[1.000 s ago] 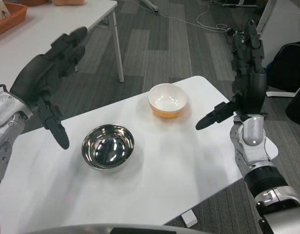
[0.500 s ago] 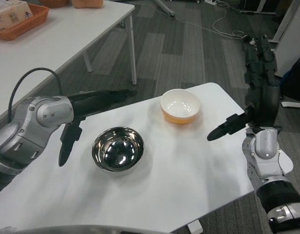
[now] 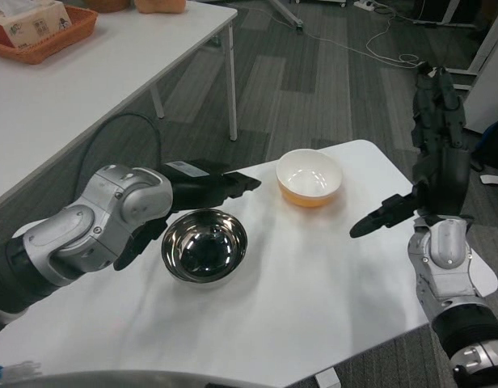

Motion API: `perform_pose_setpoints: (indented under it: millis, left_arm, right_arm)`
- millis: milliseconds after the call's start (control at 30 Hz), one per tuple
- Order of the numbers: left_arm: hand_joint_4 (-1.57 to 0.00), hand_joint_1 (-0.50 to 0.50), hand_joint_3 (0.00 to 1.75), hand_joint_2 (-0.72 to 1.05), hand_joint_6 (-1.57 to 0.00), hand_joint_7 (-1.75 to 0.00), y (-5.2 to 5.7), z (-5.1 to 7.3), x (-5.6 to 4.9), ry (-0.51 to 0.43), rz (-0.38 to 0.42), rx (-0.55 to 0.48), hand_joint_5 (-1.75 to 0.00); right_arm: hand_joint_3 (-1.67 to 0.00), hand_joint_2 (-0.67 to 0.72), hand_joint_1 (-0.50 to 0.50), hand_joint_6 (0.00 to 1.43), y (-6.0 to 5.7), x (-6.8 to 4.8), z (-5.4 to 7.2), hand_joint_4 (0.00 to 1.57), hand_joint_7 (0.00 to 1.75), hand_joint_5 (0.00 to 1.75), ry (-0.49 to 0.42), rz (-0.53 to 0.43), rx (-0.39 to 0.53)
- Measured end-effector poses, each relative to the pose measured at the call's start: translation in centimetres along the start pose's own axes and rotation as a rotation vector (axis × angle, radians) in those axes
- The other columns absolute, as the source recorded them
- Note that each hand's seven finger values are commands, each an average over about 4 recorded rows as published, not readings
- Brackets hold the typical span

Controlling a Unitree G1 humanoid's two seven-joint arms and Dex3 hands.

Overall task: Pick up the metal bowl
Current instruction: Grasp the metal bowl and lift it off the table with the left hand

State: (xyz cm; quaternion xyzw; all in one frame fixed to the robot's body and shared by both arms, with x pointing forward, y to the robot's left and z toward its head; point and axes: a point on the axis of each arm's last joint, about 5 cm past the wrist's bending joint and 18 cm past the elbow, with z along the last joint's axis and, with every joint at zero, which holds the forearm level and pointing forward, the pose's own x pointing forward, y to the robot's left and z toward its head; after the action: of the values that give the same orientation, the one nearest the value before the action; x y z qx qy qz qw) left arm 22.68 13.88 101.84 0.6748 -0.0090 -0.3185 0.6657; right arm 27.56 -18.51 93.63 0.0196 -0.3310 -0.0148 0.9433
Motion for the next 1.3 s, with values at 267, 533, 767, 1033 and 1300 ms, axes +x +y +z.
perform_pose_setpoints:
  millis: [267, 533, 767, 1033, 1300]
  left_arm:
    - [0.0, -0.5, 0.02, -0.64, 0.0, -0.14, -0.5, 0.7, 0.7, -0.025, -0.022, 0.008, 0.0]
    - [0.0, -0.5, 0.0, -0.64, 0.0, -0.14, -1.1, 1.1, 1.6, -0.043, -0.039, -0.009, 0.0]
    - [0.0, -0.5, 0.0, -0.64, 0.0, -0.14, -1.7, 1.6, 2.4, -0.073, -0.062, -0.04, 0.0]
    - [0.0, -0.5, 0.04, -0.64, 0.0, -0.14, -2.3, 1.6, 2.9, -0.062, -0.079, -0.051, 0.0]
    - [0.0, -0.5, 0.0, -0.59, 0.0, -0.14, -2.7, 1.8, 3.0, -0.066, -0.08, -0.069, 0.0]
  right_arm:
    - [0.0, 0.63, -0.34, 0.0, -0.6, 0.3, -0.1, 0.0, 0.0, 0.0, 0.014, -0.009, -0.008]
    - [0.0, 0.66, -0.33, 0.0, -0.9, 0.3, -0.1, 0.0, 0.0, 0.0, 0.027, -0.005, -0.016]
    - [0.0, 0.63, -0.33, 0.0, -1.3, 0.3, 0.0, 0.0, 0.0, 0.0, 0.032, -0.014, -0.013]
    - [-0.02, 0.66, -0.33, 0.0, -1.5, 0.3, 0.0, 0.0, 0.0, 0.0, 0.038, -0.014, -0.012]
    - [0.0, 0.66, -0.33, 0.0, -1.7, 0.2, 0.0, 0.0, 0.0, 0.0, 0.047, -0.004, -0.015]
